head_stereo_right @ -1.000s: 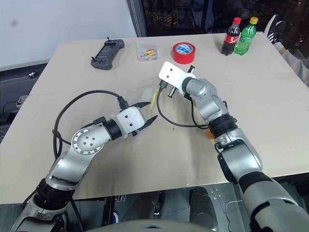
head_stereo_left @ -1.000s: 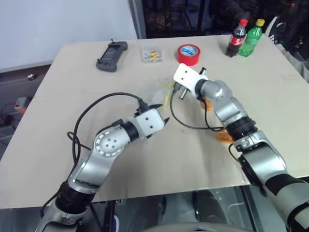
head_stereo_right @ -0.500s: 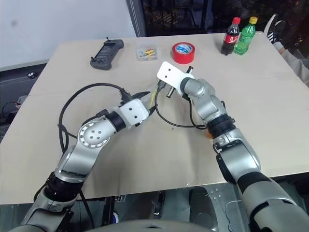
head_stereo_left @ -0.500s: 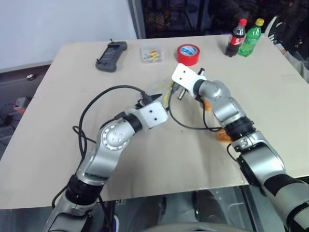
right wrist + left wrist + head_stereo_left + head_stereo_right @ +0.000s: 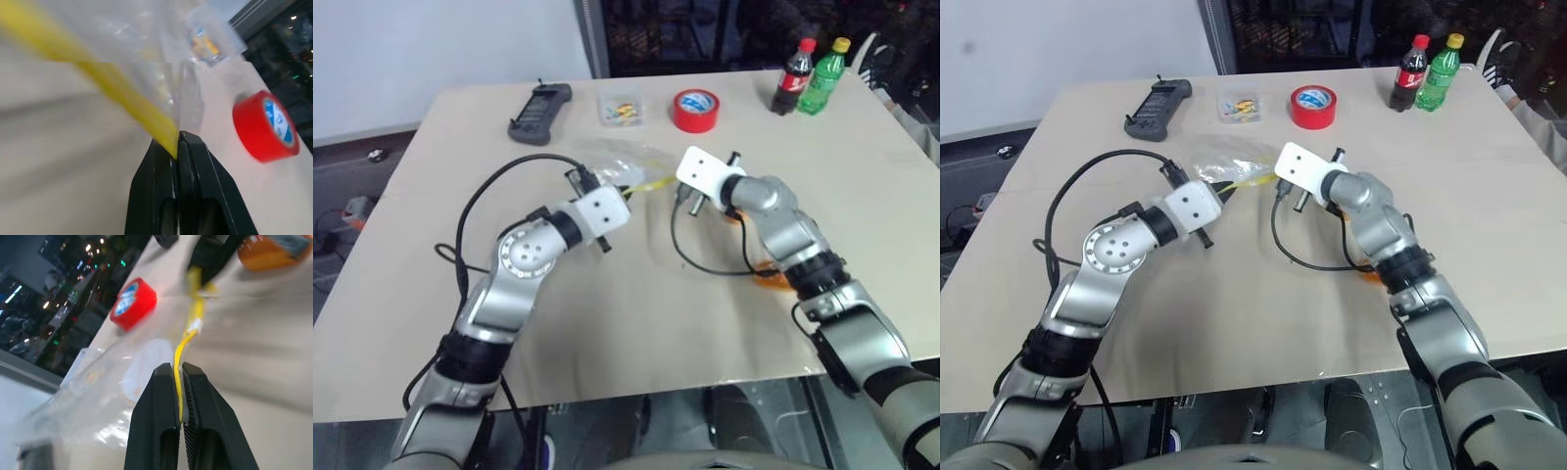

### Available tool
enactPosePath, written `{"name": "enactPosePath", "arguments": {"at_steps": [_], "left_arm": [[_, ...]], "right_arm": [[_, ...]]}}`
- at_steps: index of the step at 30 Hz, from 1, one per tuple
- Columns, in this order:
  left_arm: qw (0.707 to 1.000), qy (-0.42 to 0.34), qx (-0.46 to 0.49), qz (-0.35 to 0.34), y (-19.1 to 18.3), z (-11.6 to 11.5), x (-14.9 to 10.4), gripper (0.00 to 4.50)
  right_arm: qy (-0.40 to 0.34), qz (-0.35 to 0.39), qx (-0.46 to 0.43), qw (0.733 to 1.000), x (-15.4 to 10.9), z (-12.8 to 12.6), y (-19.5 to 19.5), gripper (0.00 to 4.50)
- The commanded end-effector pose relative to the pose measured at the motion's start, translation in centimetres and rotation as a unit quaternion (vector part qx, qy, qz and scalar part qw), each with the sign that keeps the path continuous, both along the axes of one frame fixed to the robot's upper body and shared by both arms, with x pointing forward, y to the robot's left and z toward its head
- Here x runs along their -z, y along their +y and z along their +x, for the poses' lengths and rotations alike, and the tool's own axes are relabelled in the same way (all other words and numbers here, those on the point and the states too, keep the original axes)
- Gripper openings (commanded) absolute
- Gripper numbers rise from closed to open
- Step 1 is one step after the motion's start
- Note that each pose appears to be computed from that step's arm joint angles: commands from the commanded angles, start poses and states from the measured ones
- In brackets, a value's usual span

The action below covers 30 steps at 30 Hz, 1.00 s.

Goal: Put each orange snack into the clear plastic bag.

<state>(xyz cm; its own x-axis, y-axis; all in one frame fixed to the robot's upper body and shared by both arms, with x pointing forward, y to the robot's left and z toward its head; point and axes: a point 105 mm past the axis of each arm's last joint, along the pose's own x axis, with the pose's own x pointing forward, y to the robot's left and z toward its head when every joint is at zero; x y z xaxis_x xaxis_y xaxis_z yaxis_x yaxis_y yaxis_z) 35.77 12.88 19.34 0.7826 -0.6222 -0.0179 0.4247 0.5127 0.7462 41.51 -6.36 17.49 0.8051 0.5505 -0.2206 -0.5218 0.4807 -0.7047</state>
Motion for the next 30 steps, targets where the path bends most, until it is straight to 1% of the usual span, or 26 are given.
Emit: {"name": "enactPosePath", "arguments": {"at_steps": [1,6,7,9,10,11,14,16,24,25,27,30], "left_arm": [[0.998,-0.015,0.034,-0.051,1.5,0.8,-1.5,0.0],[0.992,0.025,0.103,-0.075,1.4,0.8,-1.1,0.0],[0.99,0.031,0.11,-0.083,1.4,0.8,-1.2,0.0],[0.987,0.038,0.128,-0.09,1.3,0.6,-1.2,0.0],[0.985,0.039,0.139,-0.095,1.3,0.4,-1.3,0.0],[0.983,0.043,0.147,-0.105,1.3,0.3,-1.4,0.0],[0.976,0.052,0.17,-0.124,1.1,-0.3,-1.6,0.0],[0.974,0.057,0.178,-0.128,1.1,-0.5,-1.7,0.0],[0.972,0.061,0.193,-0.117,1.4,-1.6,-1.4,0.0],[0.973,0.062,0.189,-0.114,1.6,-1.6,-1.2,0.0],[0.975,0.062,0.18,-0.116,1.9,-1.6,-1.1,0.0],[0.976,0.06,0.175,-0.117,2.1,-1.6,-1.2,0.0]], "right_arm": [[-0.018,0.057,0.016,0.998,-2.4,-1.8,-1.9,1.38],[0.033,0.148,0.004,0.988,-3.1,-5.5,-2.4,1.38],[0.042,0.17,0.003,0.985,-3.2,-5.9,-2.2,1.0],[0.079,0.226,-0.007,0.971,-3.2,-6.6,-1.3,0.67],[0.09,0.245,-0.009,0.965,-3.1,-6.8,-0.8,0.14],[0.099,0.261,-0.008,0.96,-3.1,-6.8,-0.3,0.06],[0.122,0.293,-0.012,0.948,-3.0,-6.8,1.2,0.06],[0.128,0.299,-0.01,0.946,-2.9,-6.6,1.7,0.06],[0.141,0.331,0.003,0.933,-2.7,-5.5,2.1,0.06],[0.146,0.339,-0.002,0.93,-2.8,-5.6,2.1,0.06],[0.171,0.338,-0.04,0.925,-2.8,-6.9,2.3,0.06],[0.183,0.33,-0.07,0.923,-2.9,-8.3,2.0,0.06]]}}
